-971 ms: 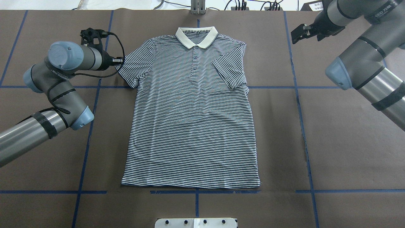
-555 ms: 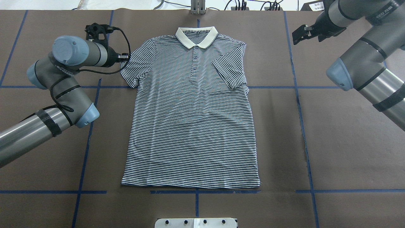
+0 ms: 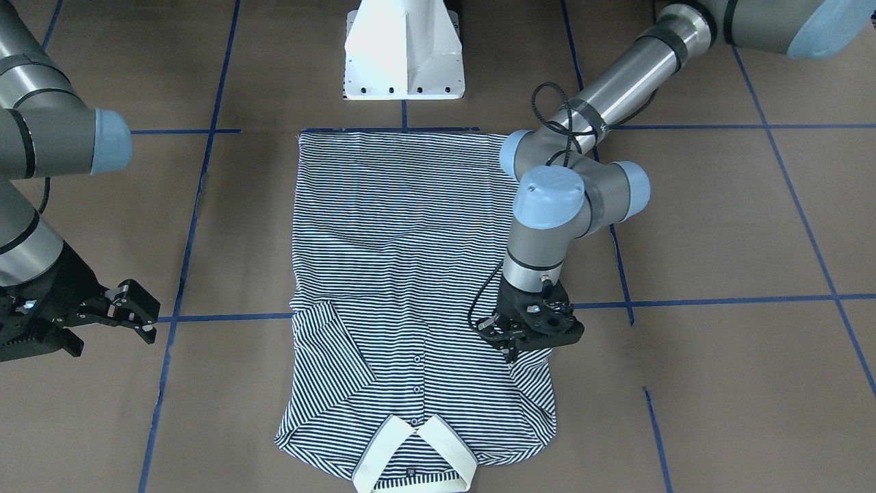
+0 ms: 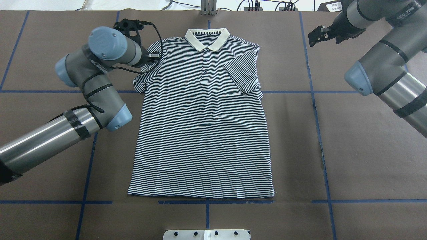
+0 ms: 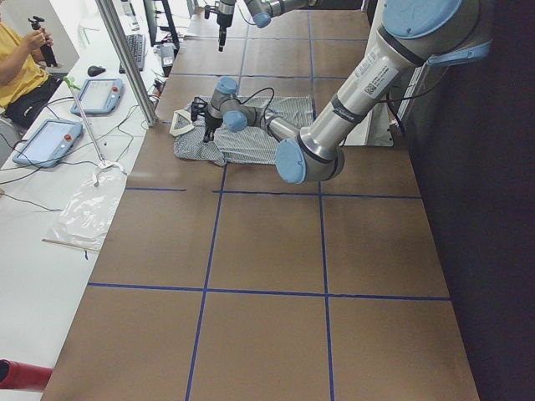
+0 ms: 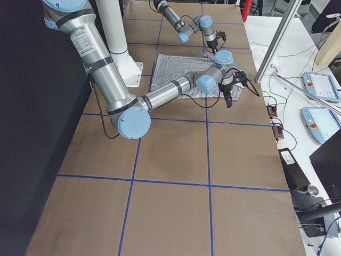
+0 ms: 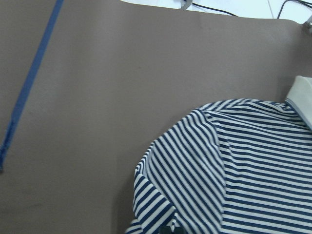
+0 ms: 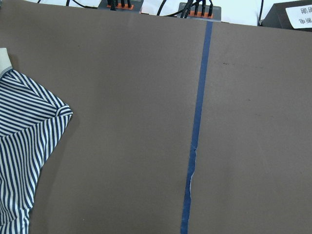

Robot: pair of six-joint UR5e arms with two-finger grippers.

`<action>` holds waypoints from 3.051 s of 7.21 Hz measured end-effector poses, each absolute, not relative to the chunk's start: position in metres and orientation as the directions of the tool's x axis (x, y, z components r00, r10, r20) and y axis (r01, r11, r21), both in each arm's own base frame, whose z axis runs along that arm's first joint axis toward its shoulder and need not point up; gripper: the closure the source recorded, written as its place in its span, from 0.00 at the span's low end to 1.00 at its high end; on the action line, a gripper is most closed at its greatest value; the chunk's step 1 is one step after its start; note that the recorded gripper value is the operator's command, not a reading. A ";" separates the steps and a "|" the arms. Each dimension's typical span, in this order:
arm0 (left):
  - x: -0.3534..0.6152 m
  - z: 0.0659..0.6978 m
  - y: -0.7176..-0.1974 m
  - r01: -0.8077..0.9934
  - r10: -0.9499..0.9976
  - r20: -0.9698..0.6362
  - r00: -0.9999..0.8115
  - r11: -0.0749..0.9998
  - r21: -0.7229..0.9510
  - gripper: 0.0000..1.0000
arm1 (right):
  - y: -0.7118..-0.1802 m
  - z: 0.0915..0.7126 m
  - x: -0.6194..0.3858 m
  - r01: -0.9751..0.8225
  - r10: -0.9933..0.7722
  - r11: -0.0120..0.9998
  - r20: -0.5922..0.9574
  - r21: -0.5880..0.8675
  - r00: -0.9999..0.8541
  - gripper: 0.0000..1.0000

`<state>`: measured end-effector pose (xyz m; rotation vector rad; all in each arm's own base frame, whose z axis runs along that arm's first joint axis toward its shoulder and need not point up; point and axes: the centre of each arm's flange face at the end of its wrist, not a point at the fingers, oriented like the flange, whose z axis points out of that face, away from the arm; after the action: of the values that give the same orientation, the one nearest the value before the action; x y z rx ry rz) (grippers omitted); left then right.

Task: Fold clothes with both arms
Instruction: 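Bring both grippers down beside the shirt's shoulders, then move both grippers down to the shirt's hem corners nearest the robot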

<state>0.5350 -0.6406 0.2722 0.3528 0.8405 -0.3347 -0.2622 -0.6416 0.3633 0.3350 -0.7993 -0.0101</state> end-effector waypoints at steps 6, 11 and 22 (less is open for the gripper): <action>0.497 0.244 -0.594 0.188 0.172 -0.734 0.657 0.905 0.381 0.00 | -0.583 0.307 -0.333 -0.236 -0.015 0.949 0.776 0.210 0.631 0.00; 0.420 0.285 -0.443 0.129 0.236 -0.805 0.545 0.925 0.358 0.10 | -0.290 0.268 -0.440 -0.366 0.209 0.930 0.832 -0.007 0.514 0.05; 0.472 0.366 -0.249 0.112 0.008 -0.807 0.590 0.990 0.091 0.48 | -0.212 0.286 -0.458 -0.409 0.254 0.912 0.813 -0.022 0.523 0.04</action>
<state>0.4720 -0.2485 0.3663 0.1373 0.9383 -0.0608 -0.4575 -0.2118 0.2858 0.1797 -0.9402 0.3995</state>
